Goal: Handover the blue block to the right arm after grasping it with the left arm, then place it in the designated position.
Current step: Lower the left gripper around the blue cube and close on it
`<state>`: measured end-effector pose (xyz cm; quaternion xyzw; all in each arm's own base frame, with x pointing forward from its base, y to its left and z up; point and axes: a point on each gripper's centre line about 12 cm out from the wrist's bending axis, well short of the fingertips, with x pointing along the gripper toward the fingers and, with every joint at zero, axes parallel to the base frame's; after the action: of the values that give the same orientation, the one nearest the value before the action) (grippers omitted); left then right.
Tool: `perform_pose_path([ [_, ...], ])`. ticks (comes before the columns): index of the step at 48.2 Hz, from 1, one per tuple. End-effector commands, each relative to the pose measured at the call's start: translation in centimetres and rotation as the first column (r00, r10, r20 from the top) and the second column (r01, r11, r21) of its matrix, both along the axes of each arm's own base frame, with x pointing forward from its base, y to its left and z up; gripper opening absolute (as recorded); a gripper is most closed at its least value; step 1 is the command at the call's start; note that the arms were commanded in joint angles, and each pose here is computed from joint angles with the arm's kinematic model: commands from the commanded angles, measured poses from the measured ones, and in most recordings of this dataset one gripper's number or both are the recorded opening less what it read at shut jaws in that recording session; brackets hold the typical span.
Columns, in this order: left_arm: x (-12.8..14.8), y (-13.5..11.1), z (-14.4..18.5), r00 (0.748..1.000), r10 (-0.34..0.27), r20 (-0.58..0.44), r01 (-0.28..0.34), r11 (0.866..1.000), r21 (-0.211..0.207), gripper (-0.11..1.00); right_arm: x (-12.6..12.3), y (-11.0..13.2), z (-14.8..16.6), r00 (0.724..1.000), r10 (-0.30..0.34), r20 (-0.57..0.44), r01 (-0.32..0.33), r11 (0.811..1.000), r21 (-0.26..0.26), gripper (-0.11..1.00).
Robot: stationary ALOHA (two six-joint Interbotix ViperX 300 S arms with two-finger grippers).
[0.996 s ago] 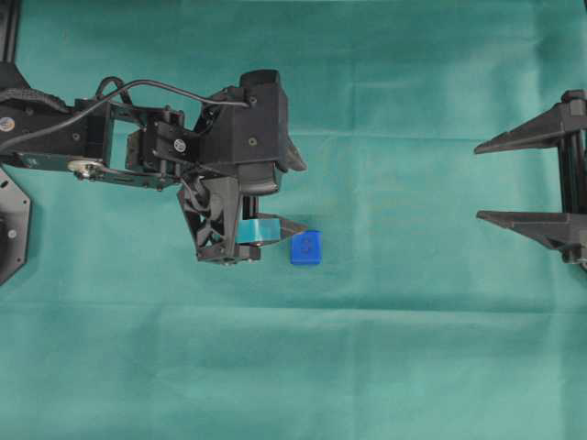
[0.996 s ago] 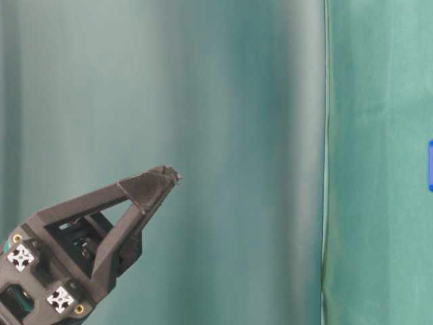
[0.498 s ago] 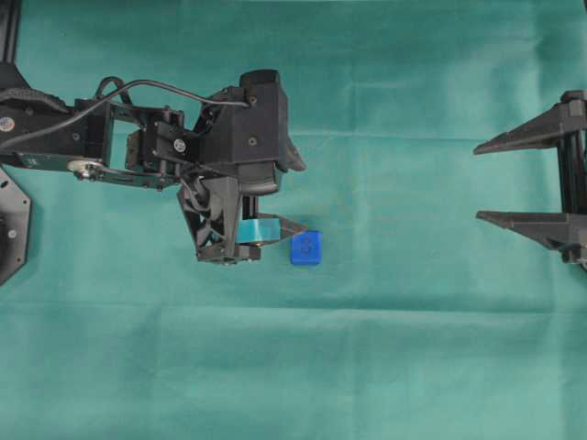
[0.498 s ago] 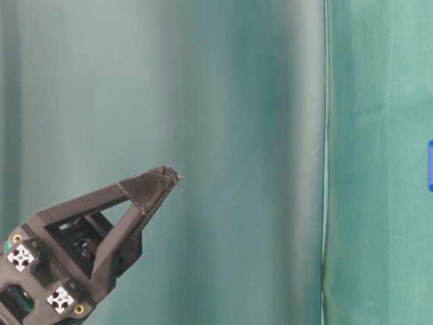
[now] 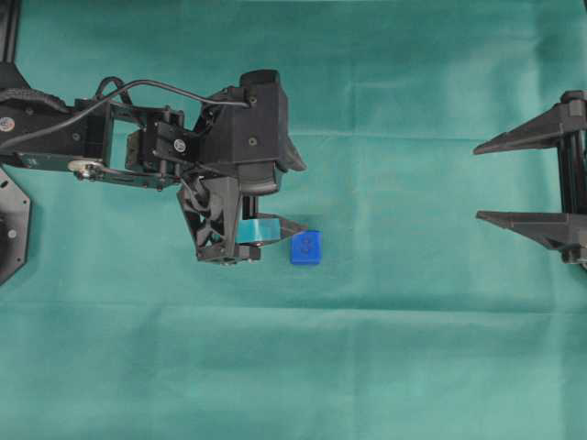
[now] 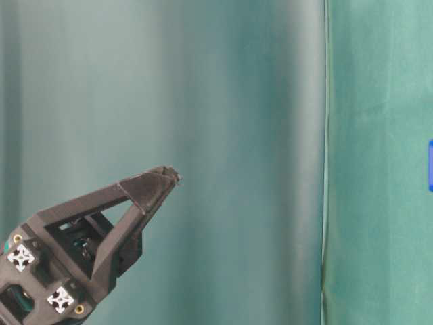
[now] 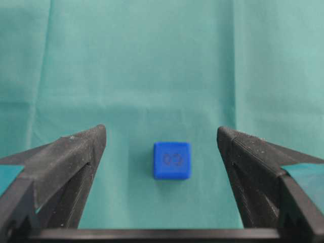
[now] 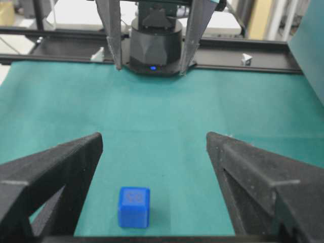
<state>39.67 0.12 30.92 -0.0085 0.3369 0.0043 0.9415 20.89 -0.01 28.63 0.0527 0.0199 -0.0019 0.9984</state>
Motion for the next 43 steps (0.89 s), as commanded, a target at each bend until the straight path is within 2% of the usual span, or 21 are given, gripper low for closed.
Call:
perform_pose_path([
  [1, 0.2, 0.0, 1.5, 0.999, 0.001, 0.041, -0.001, 1.000, -0.001, 1.00, 0.3, -0.1, 1.1, 1.000, -0.003, 0.029, 0.003, 1.000, 0.000, 0.94],
  [9, 0.2, 0.1, 1.2, 0.999, 0.003, 0.035, -0.003, 1.000, -0.002, 1.00, 0.3, -0.1, 1.1, 1.000, -0.003, 0.025, 0.003, 1.000, 0.000, 0.94],
  [21, 0.6, -0.2, -0.9, 1.000, 0.005, -0.009, -0.005, 1.000, -0.012, 1.00, 0.3, -0.1, 1.0, 1.000, -0.003, 0.018, 0.003, 1.000, -0.001, 0.94],
  [43, 1.7, -0.2, -9.5, 0.996, 0.004, -0.086, -0.005, 1.000, -0.011, 1.00, 0.6, -0.1, 0.6, 1.000, -0.003, 0.000, 0.003, 1.000, 0.000, 0.94],
])
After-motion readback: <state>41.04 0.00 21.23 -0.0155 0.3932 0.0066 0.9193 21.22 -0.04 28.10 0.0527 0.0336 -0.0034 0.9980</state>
